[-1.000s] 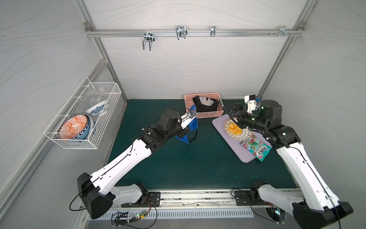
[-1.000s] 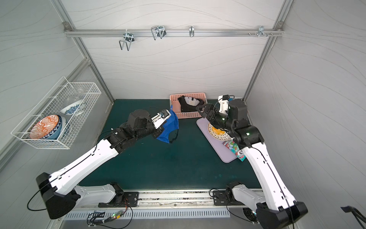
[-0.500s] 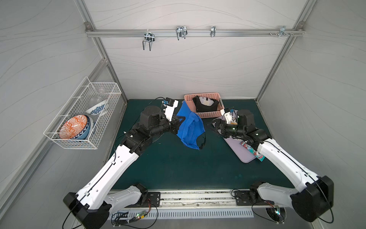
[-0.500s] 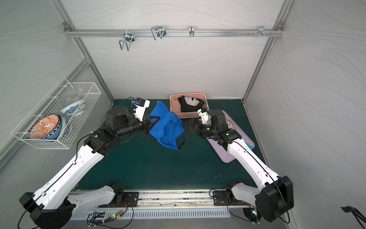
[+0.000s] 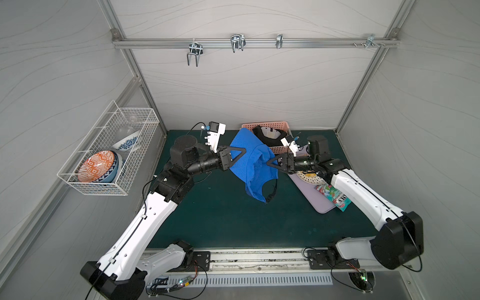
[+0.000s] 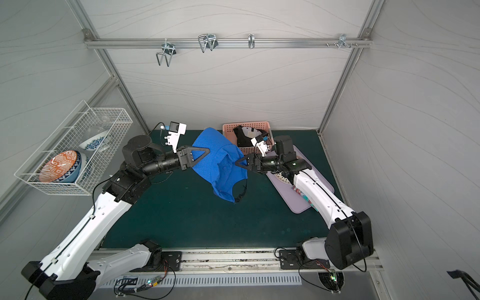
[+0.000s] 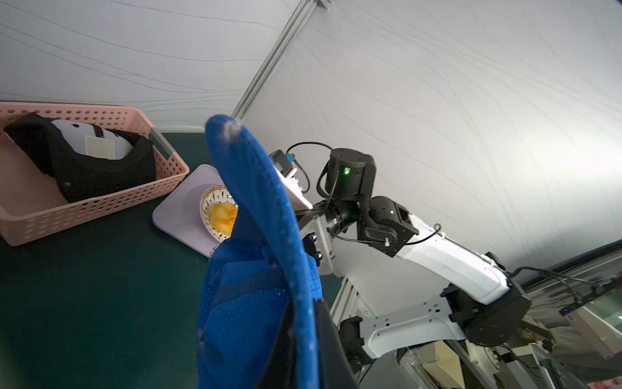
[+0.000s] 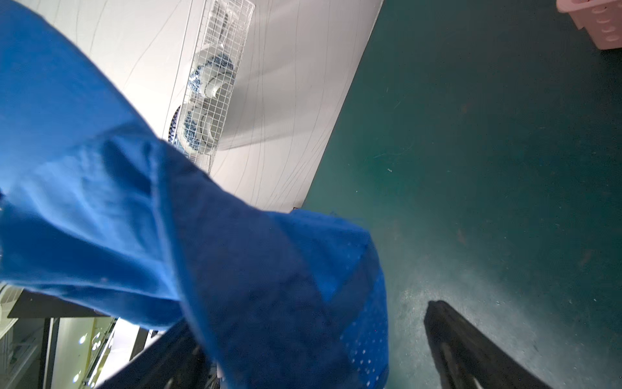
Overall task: Turn the baseball cap inside out
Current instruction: Turn over the baseball cap.
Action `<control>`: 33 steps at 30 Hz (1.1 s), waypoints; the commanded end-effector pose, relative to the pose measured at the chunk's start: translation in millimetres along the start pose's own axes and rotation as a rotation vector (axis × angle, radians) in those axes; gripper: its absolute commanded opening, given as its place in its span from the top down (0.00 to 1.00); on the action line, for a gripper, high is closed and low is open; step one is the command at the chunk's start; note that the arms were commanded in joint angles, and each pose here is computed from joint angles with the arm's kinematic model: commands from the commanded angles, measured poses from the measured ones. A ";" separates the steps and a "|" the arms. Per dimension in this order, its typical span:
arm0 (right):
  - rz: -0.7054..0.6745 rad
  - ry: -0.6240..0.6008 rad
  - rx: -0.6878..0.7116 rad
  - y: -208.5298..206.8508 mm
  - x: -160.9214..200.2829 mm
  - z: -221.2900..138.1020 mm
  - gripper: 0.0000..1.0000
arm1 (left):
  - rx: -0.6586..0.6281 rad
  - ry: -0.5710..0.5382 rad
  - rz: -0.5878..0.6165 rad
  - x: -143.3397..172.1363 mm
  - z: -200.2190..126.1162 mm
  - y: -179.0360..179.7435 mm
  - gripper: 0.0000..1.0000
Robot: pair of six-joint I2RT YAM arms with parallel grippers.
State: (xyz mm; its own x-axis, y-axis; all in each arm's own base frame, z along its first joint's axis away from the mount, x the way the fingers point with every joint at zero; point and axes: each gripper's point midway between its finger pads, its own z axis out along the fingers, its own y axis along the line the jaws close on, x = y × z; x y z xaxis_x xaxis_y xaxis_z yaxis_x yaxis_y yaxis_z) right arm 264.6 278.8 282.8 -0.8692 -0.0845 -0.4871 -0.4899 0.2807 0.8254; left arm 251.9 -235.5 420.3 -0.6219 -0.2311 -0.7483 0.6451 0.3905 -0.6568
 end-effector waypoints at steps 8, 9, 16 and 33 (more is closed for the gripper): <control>-0.092 0.140 -0.357 93.5 7.4 -16.8 0.92 | 0.026 -0.076 -0.095 -21.2 -16.9 17.9 1.00; -0.101 0.161 -0.382 106.0 10.8 -22.3 1.00 | 0.014 -0.081 -0.121 -20.8 -16.9 26.2 1.00; -0.254 0.202 -0.499 202.0 19.1 -62.2 1.00 | -0.001 -0.089 -0.327 -10.8 -7.3 80.3 1.00; -0.073 -0.191 -0.381 217.0 -68.6 -56.3 1.00 | -0.366 0.008 -0.408 66.7 -18.1 171.0 0.00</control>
State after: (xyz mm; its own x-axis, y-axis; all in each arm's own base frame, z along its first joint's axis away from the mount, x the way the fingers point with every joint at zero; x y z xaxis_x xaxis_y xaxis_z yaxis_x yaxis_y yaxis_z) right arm 186.9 289.7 510.2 -0.7984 -0.0395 -0.6009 -0.5907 -0.1427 0.7942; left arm 311.6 -187.5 256.1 -0.8565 -0.3998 -0.3266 0.1352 0.4368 -0.8893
